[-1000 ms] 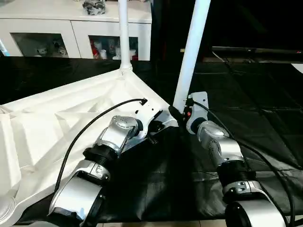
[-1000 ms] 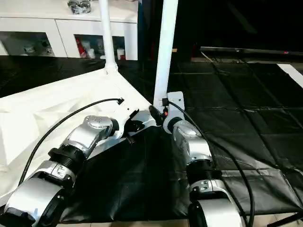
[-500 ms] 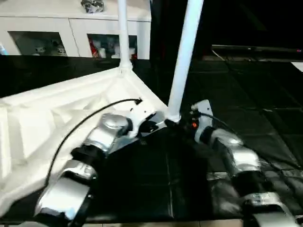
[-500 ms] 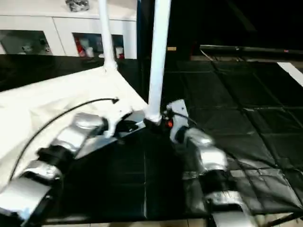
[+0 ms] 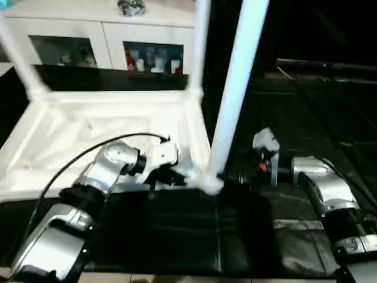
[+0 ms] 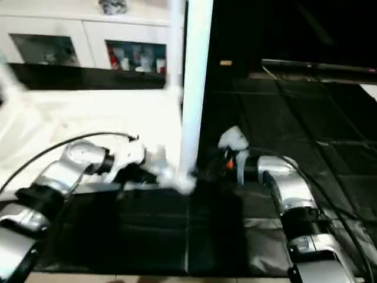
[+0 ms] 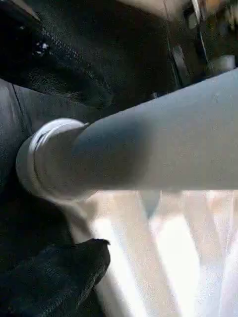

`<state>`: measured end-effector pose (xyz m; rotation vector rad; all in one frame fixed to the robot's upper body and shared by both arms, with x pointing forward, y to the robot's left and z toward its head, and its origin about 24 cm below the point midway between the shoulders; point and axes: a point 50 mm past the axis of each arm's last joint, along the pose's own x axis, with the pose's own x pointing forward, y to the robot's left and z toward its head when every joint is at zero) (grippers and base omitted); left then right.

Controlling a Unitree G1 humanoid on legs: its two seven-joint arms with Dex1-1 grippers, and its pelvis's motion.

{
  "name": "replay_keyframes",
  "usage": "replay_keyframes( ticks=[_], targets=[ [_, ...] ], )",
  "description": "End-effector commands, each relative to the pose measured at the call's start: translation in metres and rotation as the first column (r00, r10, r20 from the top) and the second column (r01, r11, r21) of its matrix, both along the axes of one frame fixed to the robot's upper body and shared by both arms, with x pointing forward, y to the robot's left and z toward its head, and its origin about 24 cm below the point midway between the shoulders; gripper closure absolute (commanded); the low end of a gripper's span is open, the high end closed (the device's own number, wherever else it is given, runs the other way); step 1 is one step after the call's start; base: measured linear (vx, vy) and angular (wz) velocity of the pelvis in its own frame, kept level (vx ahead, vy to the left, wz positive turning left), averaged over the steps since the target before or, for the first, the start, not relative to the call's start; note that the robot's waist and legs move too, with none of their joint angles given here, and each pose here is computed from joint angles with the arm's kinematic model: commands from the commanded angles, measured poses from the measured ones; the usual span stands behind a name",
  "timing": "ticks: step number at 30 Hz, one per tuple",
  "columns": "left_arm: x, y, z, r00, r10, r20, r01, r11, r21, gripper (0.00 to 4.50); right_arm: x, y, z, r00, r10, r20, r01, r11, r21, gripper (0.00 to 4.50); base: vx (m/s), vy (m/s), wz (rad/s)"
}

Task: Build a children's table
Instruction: Rotate leg to tighten

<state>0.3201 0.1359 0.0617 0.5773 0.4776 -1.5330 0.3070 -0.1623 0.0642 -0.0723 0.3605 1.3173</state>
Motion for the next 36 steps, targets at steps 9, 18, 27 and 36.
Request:
replay_keyframes(
  ticks=[9, 18, 27, 36],
  targets=[
    [-0.017, -0.012, 0.0, 0.978, -0.208, -0.032, 0.208, 0.978, 0.019, 4.5, -0.005, 0.012, -0.001, 0.987, 0.157, -0.026, -0.157, 0.988, 0.003, 0.85, 0.0, 0.0, 0.0],
    [-0.02, -0.013, 0.001, 0.971, -0.235, -0.039, 0.236, 0.972, 0.015, 4.5, -0.007, 0.013, -0.002, 0.977, 0.206, -0.055, -0.204, 0.979, 0.027, 1.72, 0.0, 0.0, 0.0],
    [-0.02, -0.011, 0.0, 0.974, -0.22, -0.043, 0.221, 0.975, 0.018, 4.5, -0.01, 0.014, -0.003, 0.973, 0.219, -0.078, -0.216, 0.975, 0.046, 2.38, 0.0, 0.0, 0.0],
    [0.001, -0.029, 0.002, 0.997, 0.08, -0.006, -0.081, 0.993, -0.083, 4.5, -0.007, 0.027, -0.013, 0.997, -0.025, -0.072, 0.031, 0.995, 0.091, 2.41, 0.0, 0.0, 0.0]
  ],
)
